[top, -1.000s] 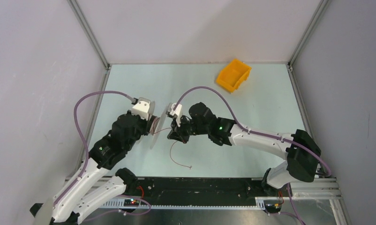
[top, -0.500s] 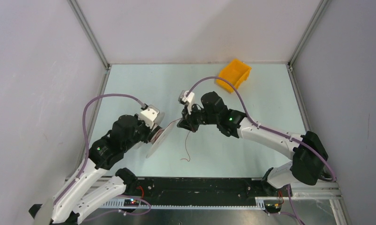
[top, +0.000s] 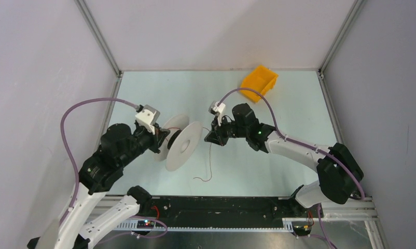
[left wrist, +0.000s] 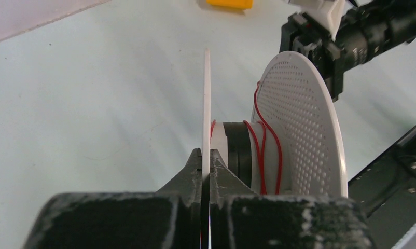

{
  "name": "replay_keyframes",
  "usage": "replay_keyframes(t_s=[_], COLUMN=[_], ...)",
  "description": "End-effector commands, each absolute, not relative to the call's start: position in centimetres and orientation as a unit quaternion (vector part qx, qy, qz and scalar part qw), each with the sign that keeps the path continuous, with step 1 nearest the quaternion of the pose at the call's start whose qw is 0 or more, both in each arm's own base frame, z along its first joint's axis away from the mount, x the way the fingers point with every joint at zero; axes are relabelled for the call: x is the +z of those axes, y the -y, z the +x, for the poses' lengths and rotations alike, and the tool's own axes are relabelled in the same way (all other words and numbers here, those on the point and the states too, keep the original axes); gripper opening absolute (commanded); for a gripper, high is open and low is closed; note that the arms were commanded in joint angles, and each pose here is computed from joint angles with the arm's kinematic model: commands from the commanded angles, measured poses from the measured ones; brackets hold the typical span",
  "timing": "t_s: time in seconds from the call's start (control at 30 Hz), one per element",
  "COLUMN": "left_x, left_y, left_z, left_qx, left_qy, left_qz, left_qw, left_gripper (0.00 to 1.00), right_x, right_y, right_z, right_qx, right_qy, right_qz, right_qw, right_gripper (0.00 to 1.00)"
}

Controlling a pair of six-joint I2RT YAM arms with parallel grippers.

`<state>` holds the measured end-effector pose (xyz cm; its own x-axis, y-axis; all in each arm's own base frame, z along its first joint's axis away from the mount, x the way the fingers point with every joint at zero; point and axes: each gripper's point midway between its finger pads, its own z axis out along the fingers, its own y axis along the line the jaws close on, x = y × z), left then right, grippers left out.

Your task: Wrap the cables

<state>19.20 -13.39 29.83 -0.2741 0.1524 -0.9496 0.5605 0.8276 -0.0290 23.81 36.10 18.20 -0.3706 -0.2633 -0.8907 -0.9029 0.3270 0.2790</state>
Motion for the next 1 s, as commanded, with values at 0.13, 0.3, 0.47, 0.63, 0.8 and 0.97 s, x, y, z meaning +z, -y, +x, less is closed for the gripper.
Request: replay_keyframes(t_s=[0.13, 0.3, 0.47, 0.63, 0.8, 0.97], left_x=[36.5, 38.0, 38.2, 38.6, 38.9, 39.3], left_y=[14.4, 14.4, 14.3, 13.6, 13.2, 12.3], left_z=[18.5, 18.8, 19.2, 19.5, 19.9, 20.2], left_qx=[-0.29, -0.328, -0.352, -0.357, -0.369, -0.367], left_qy=[-0.721, -0.706, -0.692, -0.678, -0.666, -0.654], left_qz=[0.156, 0.105, 0.064, 0.033, 0.004, -0.025], left_qw=[0.61, 0.619, 0.627, 0.642, 0.648, 0.661], left_gripper=[0.0, 0.0, 0.0, 0.0, 0.0, 0.0], right_x=[20.0, 20.3, 21.0, 20.1, 19.5, 18.5], right_y=[-36.6, -37.0, -37.8, -38.3, -38.6, -38.7], right_z=[23.9, 22.7, 21.3, 21.0, 20.9, 21.0], right_qx=[0.477, 0.518, 0.575, 0.58, 0.58, 0.567], right_qy=[-0.68, -0.66, -0.631, -0.633, -0.636, -0.647], right_qz=[-0.381, -0.374, -0.364, -0.364, -0.365, -0.366], right_qw=[0.406, 0.396, 0.373, 0.36, 0.356, 0.355], right_gripper=[0.08, 0.08, 0.09, 0.11, 0.13, 0.14])
